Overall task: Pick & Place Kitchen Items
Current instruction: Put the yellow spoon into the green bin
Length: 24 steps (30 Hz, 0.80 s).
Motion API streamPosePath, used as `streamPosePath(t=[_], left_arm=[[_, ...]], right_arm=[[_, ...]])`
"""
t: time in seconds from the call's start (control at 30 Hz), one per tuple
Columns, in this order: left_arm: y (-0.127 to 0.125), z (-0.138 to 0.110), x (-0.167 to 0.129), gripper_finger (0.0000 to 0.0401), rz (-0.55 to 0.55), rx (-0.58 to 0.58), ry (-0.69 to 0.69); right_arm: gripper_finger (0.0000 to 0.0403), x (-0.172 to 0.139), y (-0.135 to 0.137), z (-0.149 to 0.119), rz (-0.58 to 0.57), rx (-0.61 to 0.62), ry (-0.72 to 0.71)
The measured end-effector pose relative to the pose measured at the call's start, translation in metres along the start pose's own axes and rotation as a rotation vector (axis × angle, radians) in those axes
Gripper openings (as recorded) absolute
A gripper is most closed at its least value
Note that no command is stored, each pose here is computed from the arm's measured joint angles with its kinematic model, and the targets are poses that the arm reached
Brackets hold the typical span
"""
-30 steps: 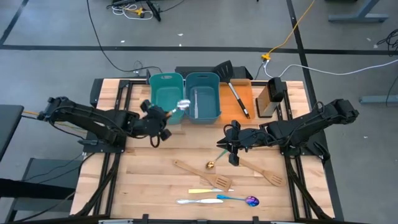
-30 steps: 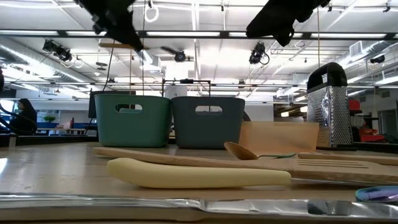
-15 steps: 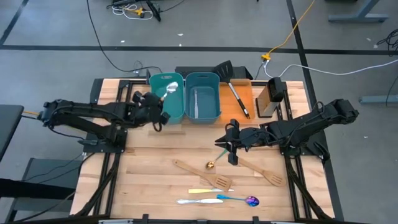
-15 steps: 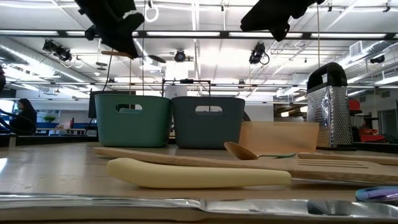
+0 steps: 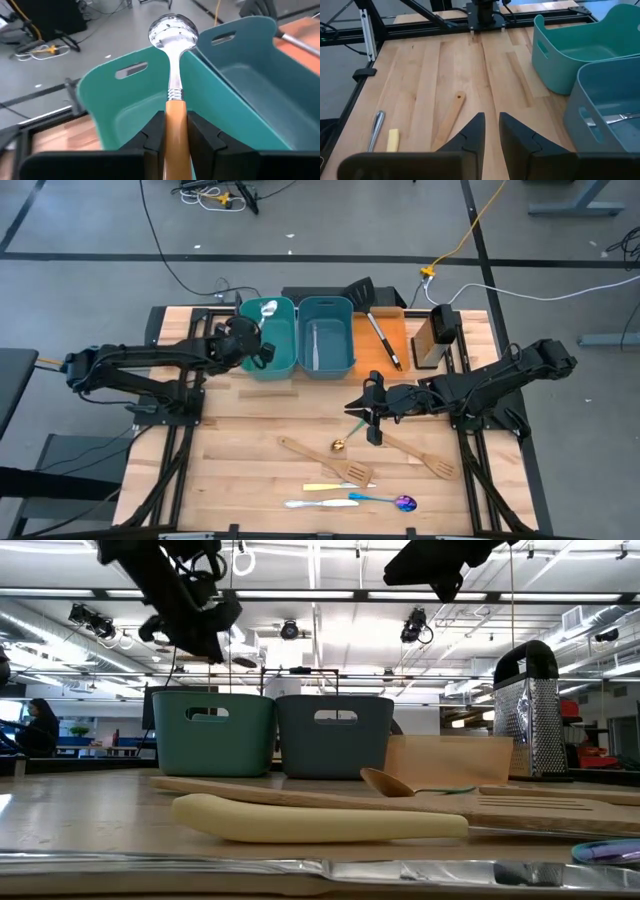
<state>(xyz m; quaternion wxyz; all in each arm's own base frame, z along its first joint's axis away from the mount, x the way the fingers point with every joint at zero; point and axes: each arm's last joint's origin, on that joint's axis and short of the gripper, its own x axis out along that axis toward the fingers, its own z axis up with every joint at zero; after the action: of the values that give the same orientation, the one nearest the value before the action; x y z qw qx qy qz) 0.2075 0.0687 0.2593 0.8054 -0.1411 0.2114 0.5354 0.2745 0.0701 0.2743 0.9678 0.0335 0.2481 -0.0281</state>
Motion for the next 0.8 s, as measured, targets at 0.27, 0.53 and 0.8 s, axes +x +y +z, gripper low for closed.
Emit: streamPosePath(t=[0.27, 0.53, 0.8], left_arm=[[0.013, -0.028, 0.031, 0.0063, -0.034, -0.108, -0.005], [0.027, -0.056, 0.046, 0.0063, -0.030, -0.207, 0.000], [0.030, -0.063, 0.051, 0.0063, -0.075, -0.242, -0.005]], right_arm=[[0.0068, 0.000, 0.000, 0.000, 0.000, -0.013, 0.000], [0.0068, 0.000, 0.000, 0.000, -0.017, -0.013, -0.008], [0.0068, 0.000, -0.001, 0.001, -0.040, -0.011, -0.020]])
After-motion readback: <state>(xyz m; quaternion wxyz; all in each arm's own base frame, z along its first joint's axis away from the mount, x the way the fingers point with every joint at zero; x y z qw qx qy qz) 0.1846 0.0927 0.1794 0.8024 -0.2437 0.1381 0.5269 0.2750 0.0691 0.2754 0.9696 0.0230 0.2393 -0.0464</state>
